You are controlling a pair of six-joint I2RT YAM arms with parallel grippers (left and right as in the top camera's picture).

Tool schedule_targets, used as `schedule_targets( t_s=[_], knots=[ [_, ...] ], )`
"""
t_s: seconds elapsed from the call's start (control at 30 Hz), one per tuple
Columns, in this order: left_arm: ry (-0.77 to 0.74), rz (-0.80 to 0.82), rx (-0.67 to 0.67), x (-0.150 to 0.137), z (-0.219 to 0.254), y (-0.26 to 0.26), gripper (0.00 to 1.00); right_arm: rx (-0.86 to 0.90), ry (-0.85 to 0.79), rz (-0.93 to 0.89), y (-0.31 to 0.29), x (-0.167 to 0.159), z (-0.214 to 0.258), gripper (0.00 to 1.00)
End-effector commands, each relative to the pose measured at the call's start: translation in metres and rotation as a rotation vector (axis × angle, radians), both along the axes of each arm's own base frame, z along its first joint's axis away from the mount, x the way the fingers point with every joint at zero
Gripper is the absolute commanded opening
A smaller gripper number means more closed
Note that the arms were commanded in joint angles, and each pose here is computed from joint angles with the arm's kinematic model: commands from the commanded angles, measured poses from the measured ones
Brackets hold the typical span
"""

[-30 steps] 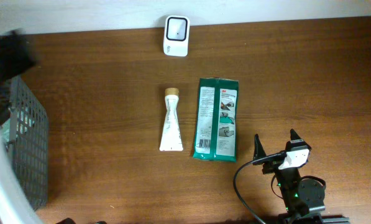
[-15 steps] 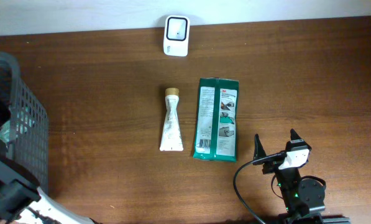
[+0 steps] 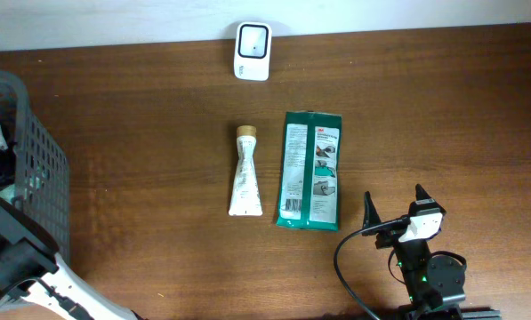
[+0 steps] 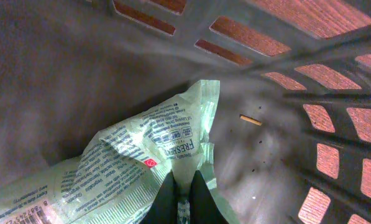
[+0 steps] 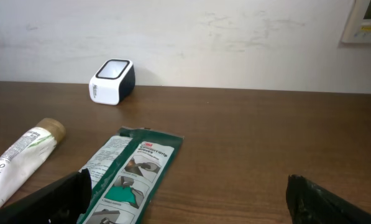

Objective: Scan the item barcode
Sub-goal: 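Grasp the mint-green packet in the basket and drop it beside the tube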

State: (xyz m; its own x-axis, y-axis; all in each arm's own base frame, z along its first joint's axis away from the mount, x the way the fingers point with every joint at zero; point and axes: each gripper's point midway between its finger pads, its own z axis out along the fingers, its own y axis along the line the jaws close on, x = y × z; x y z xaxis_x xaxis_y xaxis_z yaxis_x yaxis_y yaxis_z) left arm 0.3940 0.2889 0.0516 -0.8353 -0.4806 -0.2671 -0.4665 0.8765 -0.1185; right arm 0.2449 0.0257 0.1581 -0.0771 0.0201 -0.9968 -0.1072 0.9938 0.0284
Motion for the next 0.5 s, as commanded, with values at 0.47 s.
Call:
schedule_targets(
  t_s=[0.47],
  knots=[
    [-0.432, -0.259, 0.136, -0.012, 0.340, -0.233, 0.00, 0.009, 0.005, 0.002, 0.001, 0.000, -0.002, 0.98]
  ],
)
